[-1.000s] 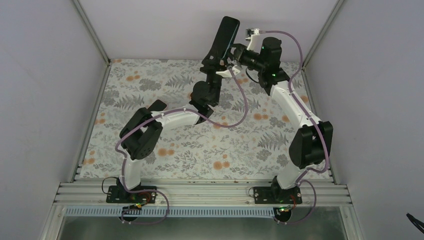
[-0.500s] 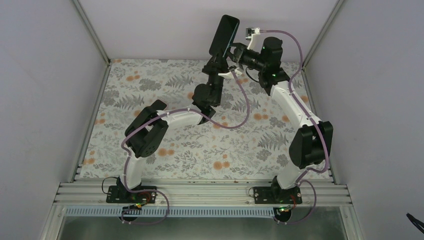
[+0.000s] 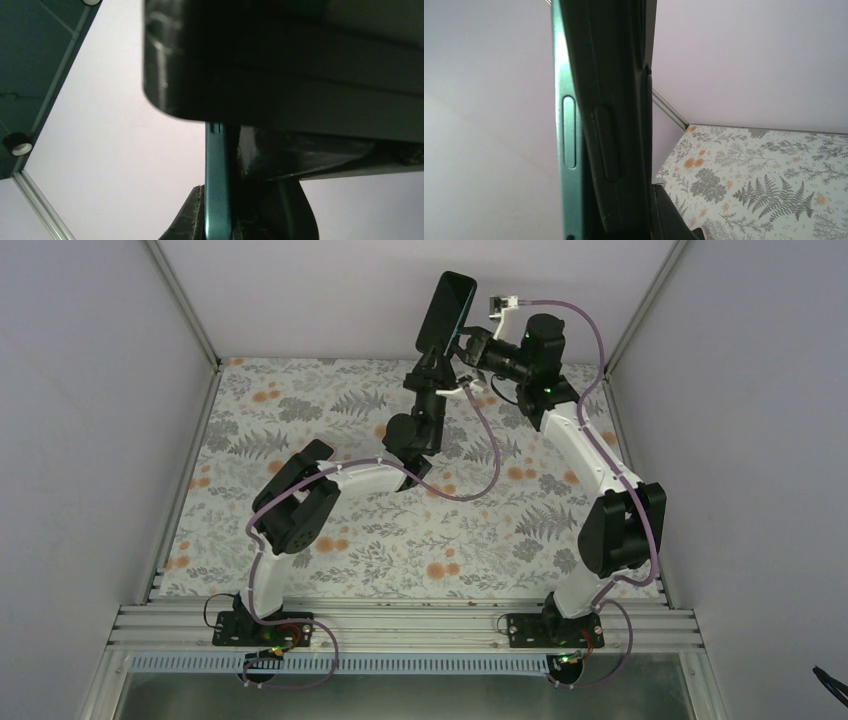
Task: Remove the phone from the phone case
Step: Remove the phone case from the phone, then place the phone case at the center of the board, then place the phone at the center of the board, then pick up the phone at the center of the board.
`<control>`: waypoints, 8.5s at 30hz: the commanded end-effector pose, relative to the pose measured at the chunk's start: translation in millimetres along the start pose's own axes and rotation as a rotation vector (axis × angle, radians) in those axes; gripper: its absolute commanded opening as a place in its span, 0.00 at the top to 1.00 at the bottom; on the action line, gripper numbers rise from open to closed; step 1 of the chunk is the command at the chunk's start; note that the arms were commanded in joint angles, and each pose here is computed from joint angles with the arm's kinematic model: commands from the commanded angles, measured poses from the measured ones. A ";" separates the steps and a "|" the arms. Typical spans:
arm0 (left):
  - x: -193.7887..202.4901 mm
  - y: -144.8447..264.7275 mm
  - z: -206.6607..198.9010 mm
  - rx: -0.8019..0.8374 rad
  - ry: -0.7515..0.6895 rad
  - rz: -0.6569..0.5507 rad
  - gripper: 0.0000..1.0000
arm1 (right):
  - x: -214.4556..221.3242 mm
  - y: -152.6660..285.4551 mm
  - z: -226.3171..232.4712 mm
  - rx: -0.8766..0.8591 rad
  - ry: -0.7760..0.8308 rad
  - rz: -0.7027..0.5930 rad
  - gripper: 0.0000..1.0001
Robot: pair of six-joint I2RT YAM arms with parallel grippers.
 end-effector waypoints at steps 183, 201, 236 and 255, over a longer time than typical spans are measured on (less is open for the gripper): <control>349.8 167.9 -99.5 1.719 0.279 0.960 0.21 | 126.2 140.0 -51.4 0.709 0.570 0.621 0.00; 228.3 114.0 -18.6 1.687 0.234 0.616 0.25 | 126.8 145.6 -64.7 0.667 0.524 0.657 0.00; 15.6 115.0 -10.7 1.342 0.061 -0.067 0.25 | 119.0 121.1 -106.6 -0.025 0.477 0.712 0.14; -5.5 113.0 -29.8 1.207 -0.009 -0.092 0.25 | 95.4 96.1 -117.4 -0.126 0.353 0.667 0.30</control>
Point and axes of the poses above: each gripper's point midway between its finger pads, its own y axis back along the fingers, its own z axis along the line the jaws close on, x = y × z, the point moved 9 cm from there along y, back along the fingers, and after that the axes turned 14 degrees about -y, right-handed, at the moved point
